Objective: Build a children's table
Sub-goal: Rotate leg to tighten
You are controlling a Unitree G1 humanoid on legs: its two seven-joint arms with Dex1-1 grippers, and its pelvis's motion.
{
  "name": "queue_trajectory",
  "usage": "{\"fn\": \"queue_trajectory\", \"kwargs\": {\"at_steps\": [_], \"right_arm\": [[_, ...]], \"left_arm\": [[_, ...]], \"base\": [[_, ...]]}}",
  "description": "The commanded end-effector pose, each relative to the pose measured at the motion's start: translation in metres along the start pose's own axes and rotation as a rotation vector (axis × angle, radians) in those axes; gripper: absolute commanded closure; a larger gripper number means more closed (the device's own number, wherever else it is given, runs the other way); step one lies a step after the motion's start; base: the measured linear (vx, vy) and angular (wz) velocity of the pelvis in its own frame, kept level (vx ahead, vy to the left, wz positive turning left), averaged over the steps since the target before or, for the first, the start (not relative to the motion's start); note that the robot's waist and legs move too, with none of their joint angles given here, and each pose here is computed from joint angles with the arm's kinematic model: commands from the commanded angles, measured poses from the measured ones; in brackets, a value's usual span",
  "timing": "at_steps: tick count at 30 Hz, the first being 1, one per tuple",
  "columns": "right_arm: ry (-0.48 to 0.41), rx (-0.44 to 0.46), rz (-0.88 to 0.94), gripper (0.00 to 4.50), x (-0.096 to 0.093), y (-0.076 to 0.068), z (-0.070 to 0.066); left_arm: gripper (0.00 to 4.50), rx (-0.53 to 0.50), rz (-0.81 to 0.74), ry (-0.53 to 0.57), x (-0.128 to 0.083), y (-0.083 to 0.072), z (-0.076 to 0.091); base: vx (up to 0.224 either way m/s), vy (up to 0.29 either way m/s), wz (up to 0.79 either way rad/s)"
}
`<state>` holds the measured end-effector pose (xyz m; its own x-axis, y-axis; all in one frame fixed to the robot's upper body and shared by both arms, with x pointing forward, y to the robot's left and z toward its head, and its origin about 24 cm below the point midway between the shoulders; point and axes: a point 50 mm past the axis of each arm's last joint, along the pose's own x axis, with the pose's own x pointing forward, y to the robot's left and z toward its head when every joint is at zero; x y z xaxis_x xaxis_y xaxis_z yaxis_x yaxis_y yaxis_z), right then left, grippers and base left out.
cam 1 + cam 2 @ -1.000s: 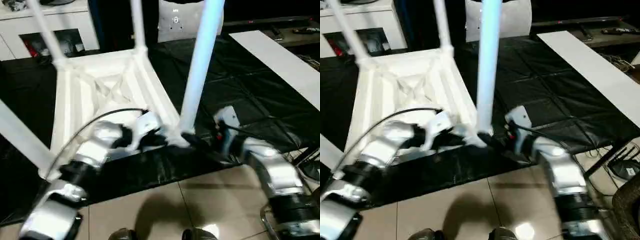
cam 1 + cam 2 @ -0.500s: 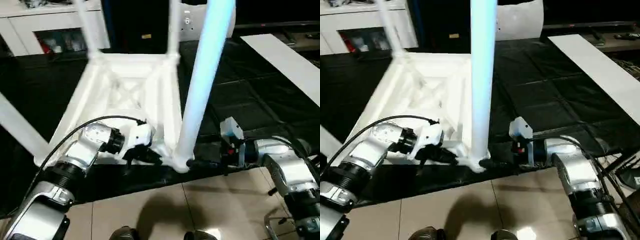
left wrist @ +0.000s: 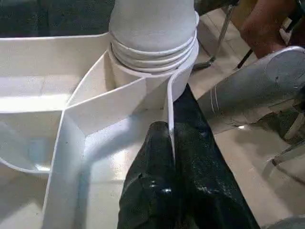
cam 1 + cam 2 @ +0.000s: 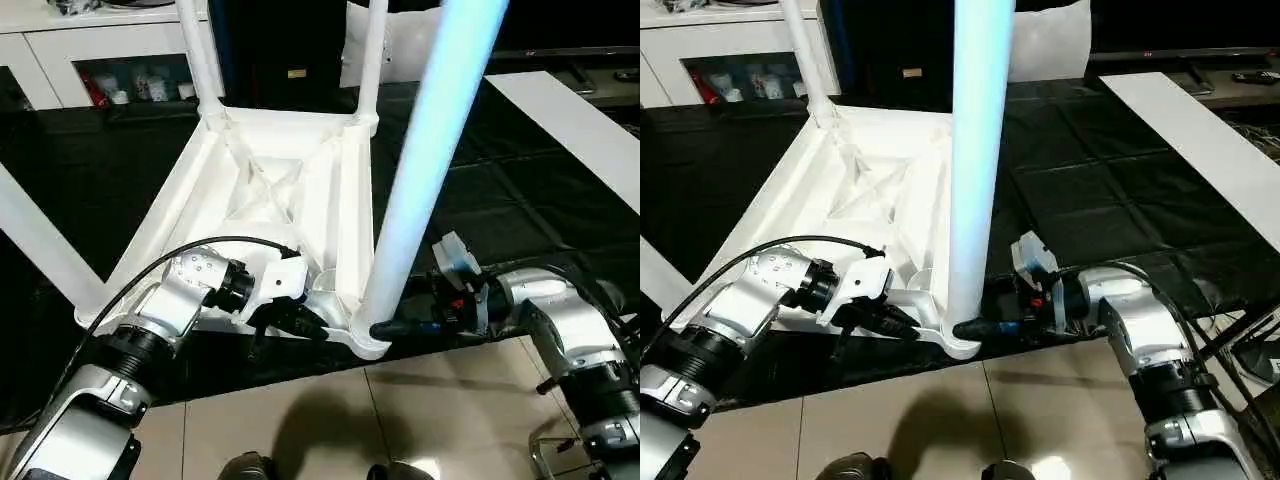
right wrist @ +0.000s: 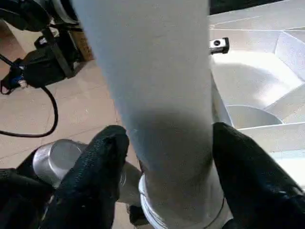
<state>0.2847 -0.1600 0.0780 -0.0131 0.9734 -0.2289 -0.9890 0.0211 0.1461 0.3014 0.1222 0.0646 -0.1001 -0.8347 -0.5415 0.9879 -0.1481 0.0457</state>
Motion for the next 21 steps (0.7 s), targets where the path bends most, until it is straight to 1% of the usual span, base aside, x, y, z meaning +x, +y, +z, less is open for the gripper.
{"fn": "queue_trajectory", "kwargs": {"at_steps": [1, 6, 10, 14, 16, 18, 21], "right_arm": [[0.011, 0.003, 0.030, 2.01, 0.000, 0.000, 0.001], [0.010, 0.015, 0.046, 2.40, 0.002, 0.000, 0.001], [0.022, 0.034, 0.077, 2.50, 0.003, 0.003, -0.001], [0.014, 0.042, 0.070, 2.52, 0.004, 0.003, -0.002], [-0.005, 0.063, 0.009, 2.52, 0.008, 0.003, -0.003], [0.000, 0.099, -0.069, 2.52, 0.011, 0.001, -0.005], [-0.008, 0.133, -0.279, 2.52, 0.022, -0.007, -0.008]], "left_arm": [[4.50, 0.071, -0.059, -0.008, 0.006, -0.001, 0.012], [4.50, 0.071, -0.058, -0.011, 0.007, -0.001, 0.012], [4.50, 0.061, -0.053, -0.012, 0.008, -0.001, 0.010], [4.50, 0.050, -0.035, -0.009, 0.009, 0.001, 0.010], [4.50, 0.017, 0.007, -0.030, 0.011, 0.005, 0.013], [4.50, -0.008, 0.034, -0.041, 0.011, 0.008, 0.015], [4.50, -0.052, 0.127, -0.053, 0.011, 0.017, 0.021]], "base": [[0.000, 0.000, 0.00], [0.000, 0.000, 0.00], [0.000, 0.000, 0.00], [0.000, 0.000, 0.00], [0.000, 0.000, 0.00], [0.000, 0.000, 0.00], [0.000, 0.000, 0.00]]}}
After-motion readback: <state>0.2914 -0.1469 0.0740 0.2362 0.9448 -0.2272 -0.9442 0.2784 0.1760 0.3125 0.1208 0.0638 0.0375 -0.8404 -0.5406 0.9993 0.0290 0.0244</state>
